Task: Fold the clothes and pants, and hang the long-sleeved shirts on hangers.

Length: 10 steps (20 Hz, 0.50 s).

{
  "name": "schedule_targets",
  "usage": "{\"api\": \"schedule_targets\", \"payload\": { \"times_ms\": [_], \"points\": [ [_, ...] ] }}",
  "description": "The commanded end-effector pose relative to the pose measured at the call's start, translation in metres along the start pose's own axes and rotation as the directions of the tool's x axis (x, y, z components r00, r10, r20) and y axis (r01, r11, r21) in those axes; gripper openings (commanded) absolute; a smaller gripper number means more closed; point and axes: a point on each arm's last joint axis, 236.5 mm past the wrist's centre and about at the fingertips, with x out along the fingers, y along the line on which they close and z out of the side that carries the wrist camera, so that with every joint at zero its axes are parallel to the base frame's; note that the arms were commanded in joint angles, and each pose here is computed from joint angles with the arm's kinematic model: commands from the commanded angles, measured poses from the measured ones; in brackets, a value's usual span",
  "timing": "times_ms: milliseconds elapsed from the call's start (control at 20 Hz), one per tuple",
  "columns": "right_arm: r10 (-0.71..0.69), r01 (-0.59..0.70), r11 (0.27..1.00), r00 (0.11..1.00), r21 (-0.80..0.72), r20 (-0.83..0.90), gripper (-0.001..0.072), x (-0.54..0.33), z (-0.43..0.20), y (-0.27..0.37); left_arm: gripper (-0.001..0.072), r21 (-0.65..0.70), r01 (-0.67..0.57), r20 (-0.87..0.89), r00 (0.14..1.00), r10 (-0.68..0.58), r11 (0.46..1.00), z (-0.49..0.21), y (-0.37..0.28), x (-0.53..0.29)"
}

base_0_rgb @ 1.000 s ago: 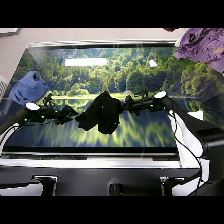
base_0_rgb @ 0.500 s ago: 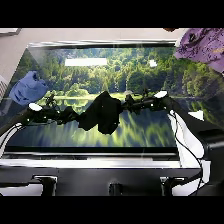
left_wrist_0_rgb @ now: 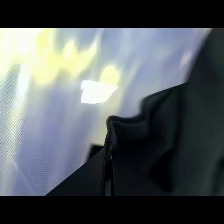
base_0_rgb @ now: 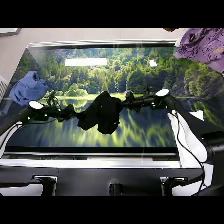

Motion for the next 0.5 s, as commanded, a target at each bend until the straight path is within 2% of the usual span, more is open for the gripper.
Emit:
{"api": "schedule_targets", "payload": {
  "times_ms": [0, 100, 200, 350, 450],
  "points": [
    [0.007, 0.012, 0.989, 0.992, -0.145, 0.125, 0.0022, -0.03, 0.023, 0.04, 0.0012, 0.115, -0.001, 0.137, 0.99, -0.015, 0.993, 0.05, -0.025, -0.045],
    [0.002, 0.082, 0.948, 0.964, -0.307, 0.264, 0.0022, -0.071, 0.045, 0.083, 0.0012, 0.199, -0.019, 0.261, 0.965, -0.034, 0.98, 0.087, -0.053, -0.102],
    [0.042, 0.17, 0.876, 0.906, -0.451, 0.422, 0.0022, -0.129, 0.059, 0.14, 0.0012, 0.267, -0.078, 0.418, 0.908, -0.042, 0.96, 0.116, -0.084, -0.175],
    [0.133, 0.33, 0.75, 0.774, -0.573, 0.619, 0.0022, -0.232, 0.048, 0.222, 0.0011, 0.302, -0.232, 0.657, 0.754, -0.025, 0.924, 0.129, -0.126, -0.296],
    [0.213, 0.424, 0.676, 0.671, -0.603, 0.711, 0.0022, -0.301, 0.022, 0.266, 0.0012, 0.258, -0.278, 0.79, 0.612, -0.037, 0.925, 0.116, -0.154, -0.379]
  ]
}}
